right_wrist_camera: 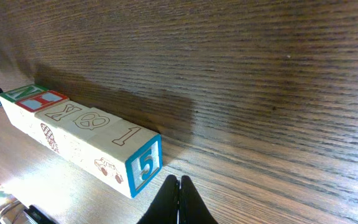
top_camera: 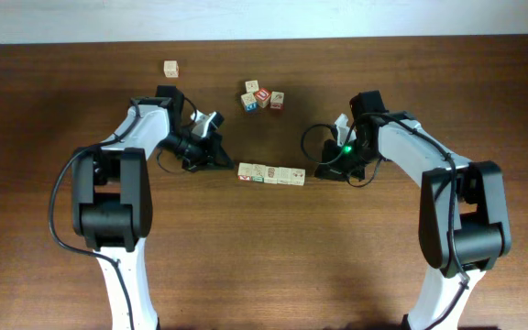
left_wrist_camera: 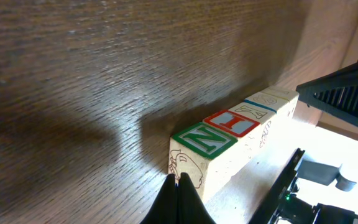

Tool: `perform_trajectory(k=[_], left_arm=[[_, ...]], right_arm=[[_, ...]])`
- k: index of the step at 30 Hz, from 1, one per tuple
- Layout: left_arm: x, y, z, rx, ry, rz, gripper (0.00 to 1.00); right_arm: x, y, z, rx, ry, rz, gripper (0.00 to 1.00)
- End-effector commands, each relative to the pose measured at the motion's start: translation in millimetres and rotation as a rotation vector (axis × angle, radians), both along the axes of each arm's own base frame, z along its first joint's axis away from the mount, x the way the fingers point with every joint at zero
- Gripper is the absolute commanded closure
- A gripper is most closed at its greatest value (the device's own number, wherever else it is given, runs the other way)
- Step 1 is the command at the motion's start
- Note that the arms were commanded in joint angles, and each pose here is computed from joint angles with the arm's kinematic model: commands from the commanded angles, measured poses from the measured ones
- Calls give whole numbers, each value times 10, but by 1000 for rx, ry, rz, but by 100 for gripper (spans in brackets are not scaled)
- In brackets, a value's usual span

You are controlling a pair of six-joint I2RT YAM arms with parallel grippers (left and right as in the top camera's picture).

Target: Rotate 5 blocks

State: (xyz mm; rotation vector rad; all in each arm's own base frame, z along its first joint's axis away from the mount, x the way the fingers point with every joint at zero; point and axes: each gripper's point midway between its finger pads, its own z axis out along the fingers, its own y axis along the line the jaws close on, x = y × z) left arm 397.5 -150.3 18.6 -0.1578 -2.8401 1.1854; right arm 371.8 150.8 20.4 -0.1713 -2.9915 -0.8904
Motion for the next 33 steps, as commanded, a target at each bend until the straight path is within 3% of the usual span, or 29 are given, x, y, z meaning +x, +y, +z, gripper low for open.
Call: perform_trajectory(k=[1,8,33], left_arm=[[-31,-23,-3,-24,-10,-26,100],[-92,-115,-66,27,-16,-73,100],[-123,-193,-61,23,-15,-90,100]], right_arm=[[-67,29,-83,12,26,17,96],[-67,29,-83,12,26,17,95],[-154,138,-166,96,44,48,96]])
